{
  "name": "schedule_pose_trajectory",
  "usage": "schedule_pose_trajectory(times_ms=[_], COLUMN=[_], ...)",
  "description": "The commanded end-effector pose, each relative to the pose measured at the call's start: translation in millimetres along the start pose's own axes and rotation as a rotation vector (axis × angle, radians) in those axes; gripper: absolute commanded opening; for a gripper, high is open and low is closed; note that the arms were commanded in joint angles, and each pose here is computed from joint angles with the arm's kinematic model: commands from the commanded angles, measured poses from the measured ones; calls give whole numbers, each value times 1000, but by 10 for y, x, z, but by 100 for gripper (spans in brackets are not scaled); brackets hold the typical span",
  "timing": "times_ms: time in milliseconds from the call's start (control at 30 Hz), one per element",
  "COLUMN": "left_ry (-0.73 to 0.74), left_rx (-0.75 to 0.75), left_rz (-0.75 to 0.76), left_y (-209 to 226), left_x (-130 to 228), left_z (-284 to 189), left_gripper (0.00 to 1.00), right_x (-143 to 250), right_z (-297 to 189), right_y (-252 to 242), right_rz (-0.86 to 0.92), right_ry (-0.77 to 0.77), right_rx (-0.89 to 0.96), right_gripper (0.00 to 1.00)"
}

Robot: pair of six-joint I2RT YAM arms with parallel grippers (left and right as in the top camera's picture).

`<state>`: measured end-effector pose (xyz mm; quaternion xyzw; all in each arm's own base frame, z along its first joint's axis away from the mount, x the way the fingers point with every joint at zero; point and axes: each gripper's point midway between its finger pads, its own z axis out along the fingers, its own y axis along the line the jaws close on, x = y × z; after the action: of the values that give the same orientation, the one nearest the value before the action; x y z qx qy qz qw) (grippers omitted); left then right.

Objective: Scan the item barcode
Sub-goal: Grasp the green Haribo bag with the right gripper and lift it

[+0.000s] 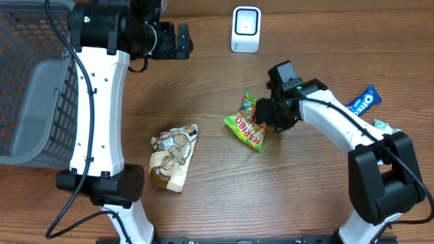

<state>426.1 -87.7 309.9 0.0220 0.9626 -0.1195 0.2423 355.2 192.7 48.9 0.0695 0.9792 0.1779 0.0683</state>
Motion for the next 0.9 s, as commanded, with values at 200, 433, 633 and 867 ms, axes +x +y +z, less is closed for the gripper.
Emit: schedule_pose_trajectory(times_ms=[200,433,633,867], left_ry=[-19,-19,-19,-19], left_rx=[-4,-4,-4,-4], left_rz=[10,10,9,9], left_y=[2,2,2,2], left_x=[-23,-23,-23,-23], left_z=[-60,-60,-59,-59], left_gripper=[100,100,100,100], right_x=[-138,22,245,367], right_z=[109,306,726,747], right_y=[126,122,247,371], right_rz=[335,303,267,223], right_ry=[-222,-220,-114,-10], right_rx=[45,109,78,-1], right_gripper=[65,66,69,15])
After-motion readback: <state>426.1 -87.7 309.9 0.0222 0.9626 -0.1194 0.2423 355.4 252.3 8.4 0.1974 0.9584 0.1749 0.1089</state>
